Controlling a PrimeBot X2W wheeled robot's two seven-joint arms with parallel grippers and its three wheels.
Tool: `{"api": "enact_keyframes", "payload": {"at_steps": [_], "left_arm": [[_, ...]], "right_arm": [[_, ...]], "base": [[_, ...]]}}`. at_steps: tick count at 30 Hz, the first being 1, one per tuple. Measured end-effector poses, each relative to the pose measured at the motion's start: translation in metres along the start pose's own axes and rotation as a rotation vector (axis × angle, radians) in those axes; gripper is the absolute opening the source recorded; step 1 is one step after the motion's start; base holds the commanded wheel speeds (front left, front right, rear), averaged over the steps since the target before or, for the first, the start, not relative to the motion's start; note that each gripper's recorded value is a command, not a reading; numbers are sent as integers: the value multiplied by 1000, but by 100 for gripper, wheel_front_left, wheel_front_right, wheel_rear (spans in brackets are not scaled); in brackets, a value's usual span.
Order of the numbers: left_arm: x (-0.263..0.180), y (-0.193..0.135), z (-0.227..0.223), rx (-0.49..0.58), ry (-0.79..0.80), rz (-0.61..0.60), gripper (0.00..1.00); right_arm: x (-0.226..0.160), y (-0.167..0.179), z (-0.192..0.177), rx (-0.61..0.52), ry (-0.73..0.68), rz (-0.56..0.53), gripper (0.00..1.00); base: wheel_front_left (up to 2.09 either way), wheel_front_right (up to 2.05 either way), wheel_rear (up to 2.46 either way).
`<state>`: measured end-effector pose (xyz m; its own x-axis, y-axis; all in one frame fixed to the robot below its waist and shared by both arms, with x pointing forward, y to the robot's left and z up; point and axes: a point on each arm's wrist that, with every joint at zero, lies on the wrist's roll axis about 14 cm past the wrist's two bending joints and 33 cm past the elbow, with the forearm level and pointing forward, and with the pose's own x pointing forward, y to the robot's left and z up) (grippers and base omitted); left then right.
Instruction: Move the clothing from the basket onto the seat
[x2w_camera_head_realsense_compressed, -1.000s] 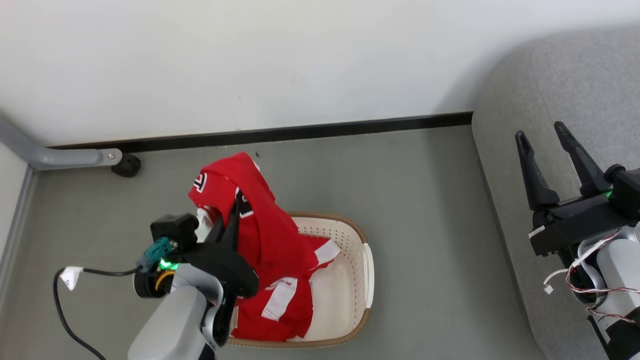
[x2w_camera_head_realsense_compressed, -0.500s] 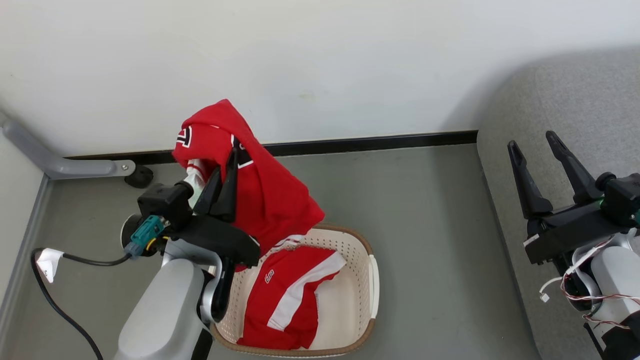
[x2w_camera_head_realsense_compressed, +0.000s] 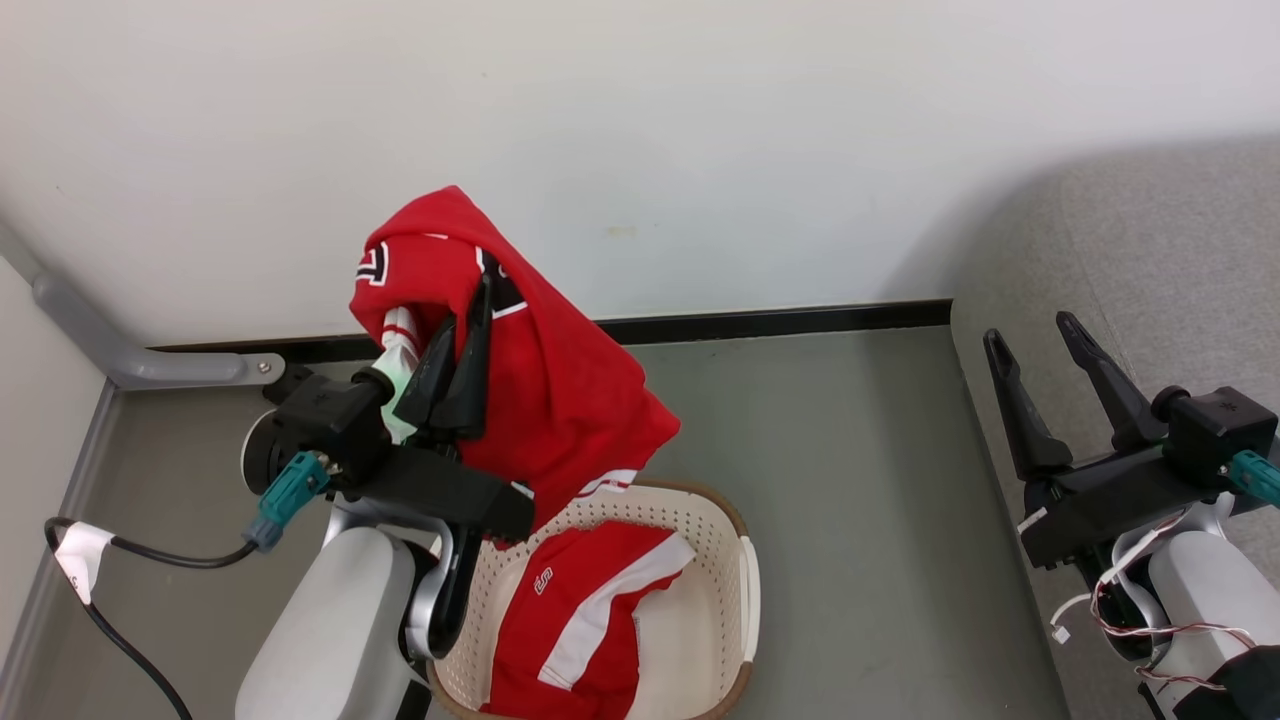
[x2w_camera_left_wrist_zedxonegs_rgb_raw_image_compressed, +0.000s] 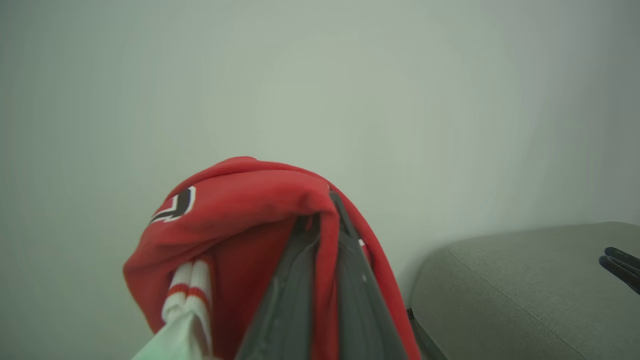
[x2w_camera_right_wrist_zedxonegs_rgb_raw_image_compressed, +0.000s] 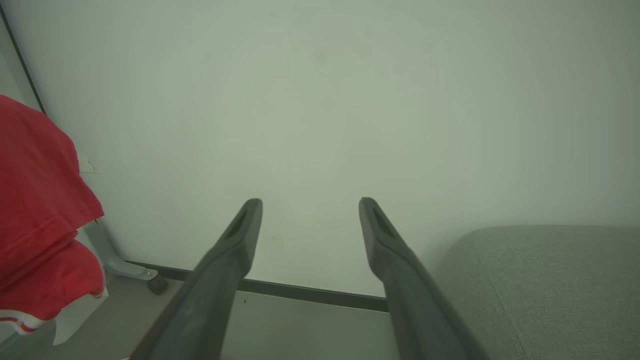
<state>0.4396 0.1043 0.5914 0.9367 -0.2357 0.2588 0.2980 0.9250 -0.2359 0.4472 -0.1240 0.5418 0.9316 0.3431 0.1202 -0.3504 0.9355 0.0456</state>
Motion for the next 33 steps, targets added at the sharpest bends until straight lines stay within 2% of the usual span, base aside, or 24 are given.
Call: {"api": "enact_keyframes", "payload": {"at_steps": [11, 14, 25, 33], "left_arm": [[-1, -12, 17, 15, -56, -36, 0], [-1, -14, 18, 20, -62, -43, 0], [-1, -24, 13, 11, -58, -74, 0], [-1, -27, 12, 7, -57, -83, 0]], "right_arm": [[-3, 1, 4, 0, -9, -1, 100], [-1, 11, 8, -1, -26, 30, 100], [20, 111, 54, 7, -162, 338, 100], [13, 166, 38, 13, -113, 521, 100]], "base": [[0, 0, 0], [0, 0, 0], [0, 0, 0], [0, 0, 0]]}}
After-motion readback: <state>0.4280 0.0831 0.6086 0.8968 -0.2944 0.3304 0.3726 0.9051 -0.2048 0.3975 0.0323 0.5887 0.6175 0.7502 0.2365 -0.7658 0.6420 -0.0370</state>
